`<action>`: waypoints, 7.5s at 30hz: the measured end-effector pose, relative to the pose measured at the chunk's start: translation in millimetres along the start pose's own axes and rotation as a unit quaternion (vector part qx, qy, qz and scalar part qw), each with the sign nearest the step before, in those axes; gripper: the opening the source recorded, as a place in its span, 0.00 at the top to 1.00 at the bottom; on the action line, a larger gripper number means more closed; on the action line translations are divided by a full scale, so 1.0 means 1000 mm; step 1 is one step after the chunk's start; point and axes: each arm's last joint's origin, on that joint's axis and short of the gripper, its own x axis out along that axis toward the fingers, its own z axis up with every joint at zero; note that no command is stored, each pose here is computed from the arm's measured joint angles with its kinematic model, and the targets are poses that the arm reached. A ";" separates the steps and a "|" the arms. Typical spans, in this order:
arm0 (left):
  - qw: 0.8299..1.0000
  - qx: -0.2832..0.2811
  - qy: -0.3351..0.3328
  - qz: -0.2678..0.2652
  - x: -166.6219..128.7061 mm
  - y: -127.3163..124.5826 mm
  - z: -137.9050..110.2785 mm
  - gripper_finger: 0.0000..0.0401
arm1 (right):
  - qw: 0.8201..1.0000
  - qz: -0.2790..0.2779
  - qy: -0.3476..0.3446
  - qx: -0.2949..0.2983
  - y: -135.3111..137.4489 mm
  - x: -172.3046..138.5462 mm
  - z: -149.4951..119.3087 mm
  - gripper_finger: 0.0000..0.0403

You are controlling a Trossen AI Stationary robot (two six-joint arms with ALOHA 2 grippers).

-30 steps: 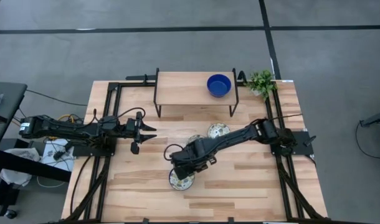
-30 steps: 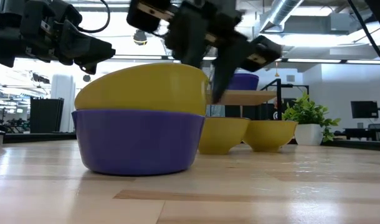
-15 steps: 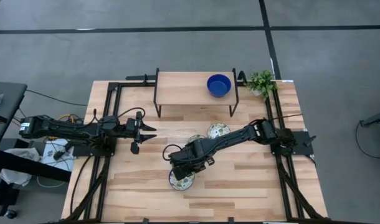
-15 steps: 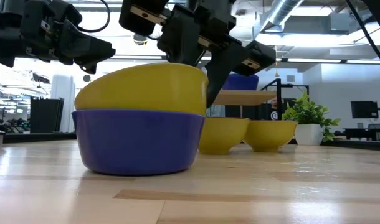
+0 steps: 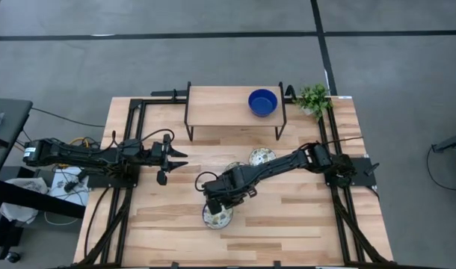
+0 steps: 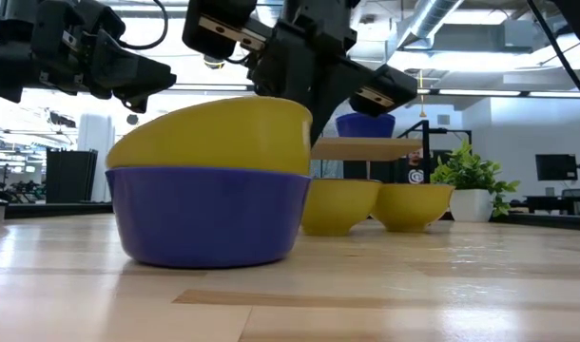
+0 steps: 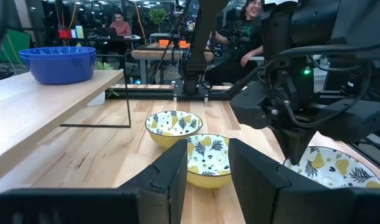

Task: Pick & Place Mini bowls
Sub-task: Remove the bottom white patterned bowl on top of the blue bowl, then stack the blue bowl on top of the blue bowls on the shelf

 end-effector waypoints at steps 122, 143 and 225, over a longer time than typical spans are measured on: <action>1.000 -0.003 -0.023 0.001 0.000 0.000 0.004 0.71 | 0.987 0.055 -0.138 0.055 -0.218 -0.024 -0.104 1.00; 1.000 -0.002 -0.026 0.000 0.000 0.000 0.005 0.71 | 0.987 0.062 -0.138 0.056 -0.207 -0.008 -0.102 0.98; 0.958 -0.205 -0.120 -0.162 0.012 -0.022 0.054 0.71 | 0.931 0.125 -0.344 0.002 -0.281 -0.115 -0.119 0.78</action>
